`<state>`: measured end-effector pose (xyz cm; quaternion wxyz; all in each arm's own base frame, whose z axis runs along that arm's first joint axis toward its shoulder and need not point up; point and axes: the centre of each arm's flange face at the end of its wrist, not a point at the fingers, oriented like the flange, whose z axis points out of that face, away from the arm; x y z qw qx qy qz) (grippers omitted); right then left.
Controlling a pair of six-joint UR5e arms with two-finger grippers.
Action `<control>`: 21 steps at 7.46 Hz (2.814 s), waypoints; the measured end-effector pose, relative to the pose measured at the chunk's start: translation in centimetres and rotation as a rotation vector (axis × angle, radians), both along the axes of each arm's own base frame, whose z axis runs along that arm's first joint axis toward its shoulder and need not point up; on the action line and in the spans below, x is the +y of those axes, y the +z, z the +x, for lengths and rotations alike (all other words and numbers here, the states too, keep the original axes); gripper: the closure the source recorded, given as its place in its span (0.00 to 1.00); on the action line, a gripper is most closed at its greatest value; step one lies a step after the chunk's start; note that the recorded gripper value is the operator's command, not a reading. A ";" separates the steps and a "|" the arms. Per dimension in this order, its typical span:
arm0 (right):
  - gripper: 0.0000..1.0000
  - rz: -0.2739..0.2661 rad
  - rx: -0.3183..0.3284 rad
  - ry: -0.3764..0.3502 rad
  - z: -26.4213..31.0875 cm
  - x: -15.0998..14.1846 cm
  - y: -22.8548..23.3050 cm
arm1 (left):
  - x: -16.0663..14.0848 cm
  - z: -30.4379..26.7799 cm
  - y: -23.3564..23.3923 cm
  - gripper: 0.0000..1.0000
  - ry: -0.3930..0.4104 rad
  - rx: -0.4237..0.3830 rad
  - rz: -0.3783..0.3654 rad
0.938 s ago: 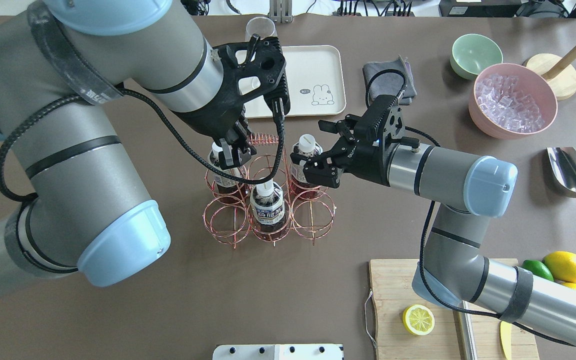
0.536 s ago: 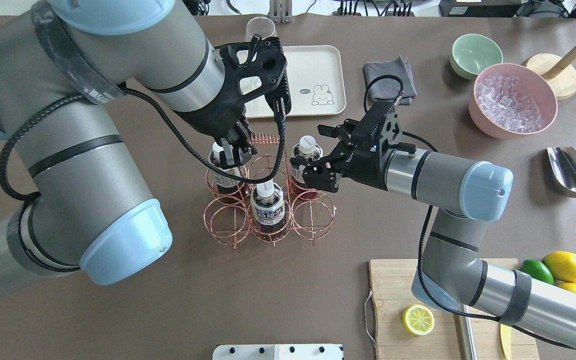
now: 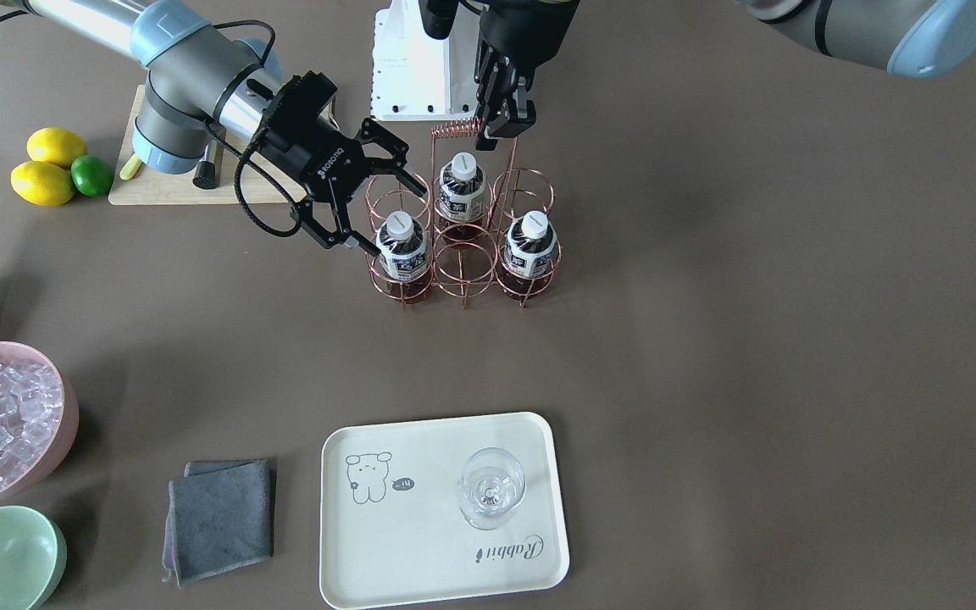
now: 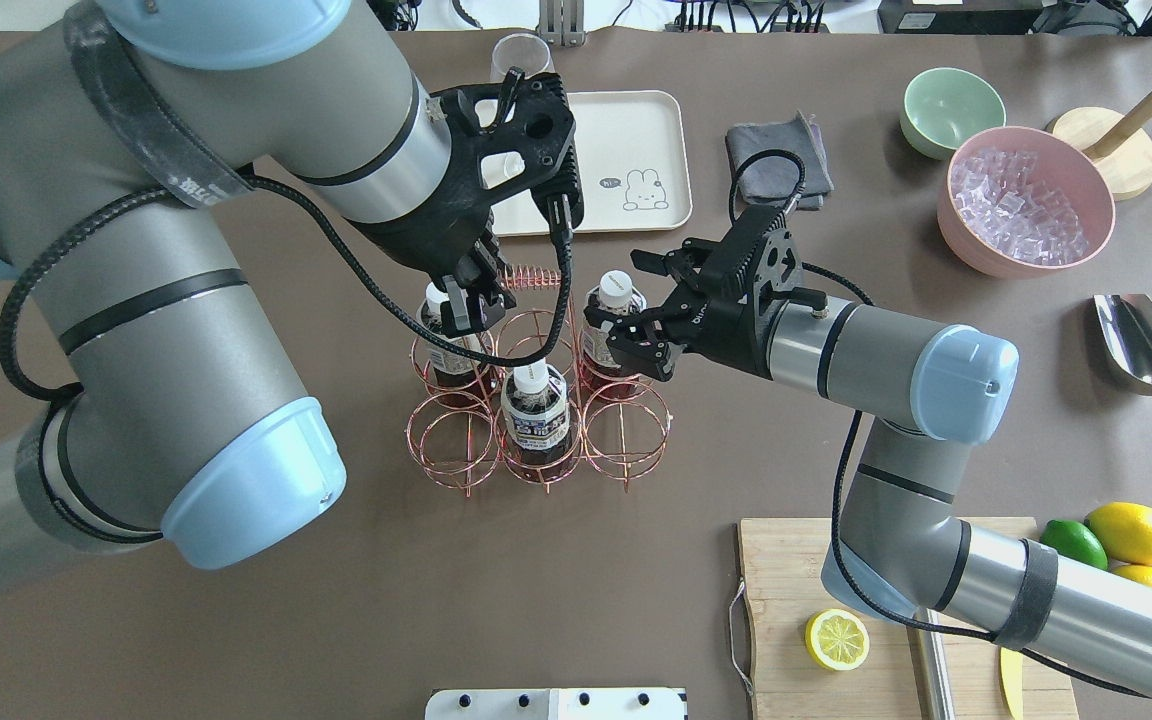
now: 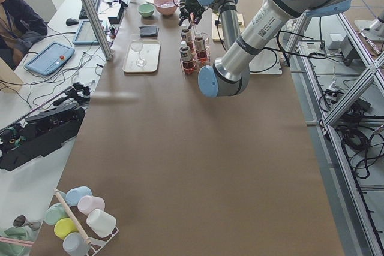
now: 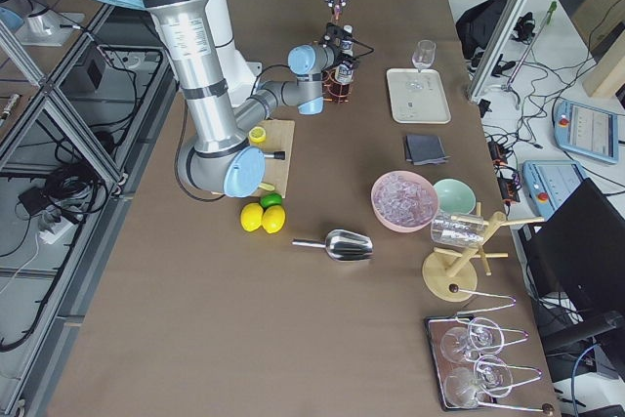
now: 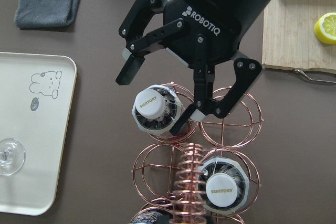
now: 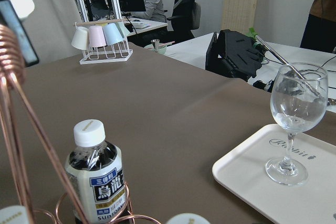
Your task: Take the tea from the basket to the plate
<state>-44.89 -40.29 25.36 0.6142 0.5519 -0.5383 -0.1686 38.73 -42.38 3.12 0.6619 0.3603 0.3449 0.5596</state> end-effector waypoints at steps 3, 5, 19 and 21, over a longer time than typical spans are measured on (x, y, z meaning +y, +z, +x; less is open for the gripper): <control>1.00 0.018 0.021 0.012 -0.3 -0.3 0.4 | 0.0 0.0 0.0 1.00 0.000 -0.001 0.001; 1.00 0.009 0.017 0.007 -0.1 -0.1 -0.5 | -0.1 -0.1 0.0 1.00 -0.001 0.000 0.002; 1.00 -0.113 0.053 0.185 10.6 -15.5 -11.0 | -0.2 -0.6 -0.2 1.00 -0.006 0.004 0.004; 1.00 -0.112 0.018 0.250 7.7 -19.7 -8.0 | -0.9 -1.8 -0.4 1.00 -0.022 0.012 0.010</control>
